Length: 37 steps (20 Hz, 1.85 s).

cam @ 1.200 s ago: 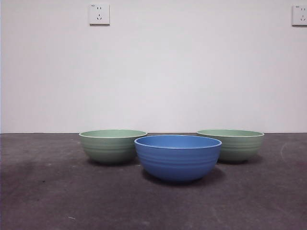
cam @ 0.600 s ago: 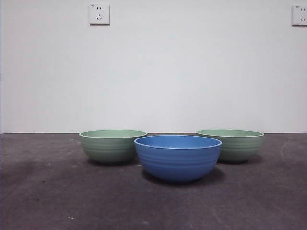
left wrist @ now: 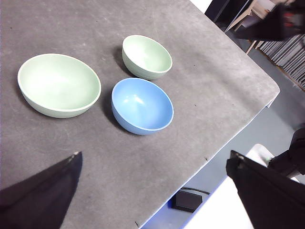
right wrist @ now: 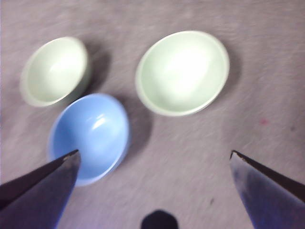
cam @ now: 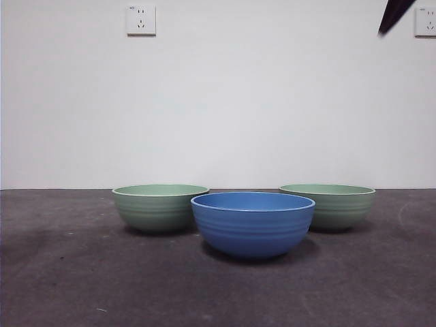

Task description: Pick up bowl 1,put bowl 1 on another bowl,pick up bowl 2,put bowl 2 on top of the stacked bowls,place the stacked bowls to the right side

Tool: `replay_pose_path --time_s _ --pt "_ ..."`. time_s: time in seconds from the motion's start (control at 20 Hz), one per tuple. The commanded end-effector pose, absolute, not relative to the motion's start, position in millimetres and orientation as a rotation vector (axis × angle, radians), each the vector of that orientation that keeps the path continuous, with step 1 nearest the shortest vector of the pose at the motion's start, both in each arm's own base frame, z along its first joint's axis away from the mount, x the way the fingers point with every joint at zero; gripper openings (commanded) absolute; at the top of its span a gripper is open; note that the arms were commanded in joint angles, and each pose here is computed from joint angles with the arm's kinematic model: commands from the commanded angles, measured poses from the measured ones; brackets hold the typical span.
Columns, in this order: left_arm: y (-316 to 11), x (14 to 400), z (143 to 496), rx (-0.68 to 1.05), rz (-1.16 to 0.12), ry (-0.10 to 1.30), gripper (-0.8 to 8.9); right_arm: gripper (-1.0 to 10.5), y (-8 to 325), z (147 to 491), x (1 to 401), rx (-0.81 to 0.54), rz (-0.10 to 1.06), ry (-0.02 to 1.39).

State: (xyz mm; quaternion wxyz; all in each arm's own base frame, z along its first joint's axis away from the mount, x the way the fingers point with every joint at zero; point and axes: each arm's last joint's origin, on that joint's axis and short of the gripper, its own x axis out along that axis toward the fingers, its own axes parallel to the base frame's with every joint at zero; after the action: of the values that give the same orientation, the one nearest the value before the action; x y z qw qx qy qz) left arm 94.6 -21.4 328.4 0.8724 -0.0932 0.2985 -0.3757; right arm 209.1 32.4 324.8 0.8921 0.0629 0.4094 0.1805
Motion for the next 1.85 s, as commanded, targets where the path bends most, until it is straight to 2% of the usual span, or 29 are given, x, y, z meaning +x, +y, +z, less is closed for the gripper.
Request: replay_pose_path --time_s 0.05,0.45,1.0,1.1,1.2,1.3,1.4,1.5,1.65,1.7,1.85 --pt "-21.8 94.0 328.9 -0.195 -0.791 0.620 5.39 5.4 34.4 311.8 232.8 0.156 0.330 0.872" --pt "-21.8 94.0 328.9 -0.194 -0.790 0.620 5.39 5.4 40.8 258.6 294.7 0.199 0.276 0.949" --pt "-21.1 94.5 328.4 -0.186 -0.760 0.626 5.39 5.2 43.2 194.4 335.9 0.170 0.190 1.040" --pt "-21.1 94.4 328.4 -0.187 -0.760 0.627 5.39 3.7 43.8 185.4 340.6 0.170 0.190 1.048" --pt "-21.1 94.5 328.4 -0.186 -0.759 0.627 5.39 2.9 44.1 181.4 343.5 0.170 0.190 1.043" --pt "-21.0 94.5 328.3 -0.185 -0.756 0.628 5.39 1.7 44.4 180.0 345.1 0.171 0.193 1.035" --pt "-20.8 94.7 328.2 -0.182 -0.746 0.629 5.39 1.4 44.5 178.5 346.5 0.171 0.194 1.031" --pt "-20.6 94.8 328.1 -0.179 -0.739 0.630 5.39 0.7 44.6 175.9 347.3 0.171 0.194 1.036" --pt "-20.6 94.8 328.1 -0.179 -0.739 0.630 5.39 0.5 44.7 174.3 348.1 0.171 0.194 1.037" --pt "-20.6 94.8 328.1 -0.179 -0.739 0.630 5.39 0.0 44.8 174.7 348.7 0.171 0.195 1.030" --pt "-20.6 94.7 328.1 -0.179 -0.739 0.631 5.39 -0.2 44.9 177.4 349.2 0.171 0.198 1.012"
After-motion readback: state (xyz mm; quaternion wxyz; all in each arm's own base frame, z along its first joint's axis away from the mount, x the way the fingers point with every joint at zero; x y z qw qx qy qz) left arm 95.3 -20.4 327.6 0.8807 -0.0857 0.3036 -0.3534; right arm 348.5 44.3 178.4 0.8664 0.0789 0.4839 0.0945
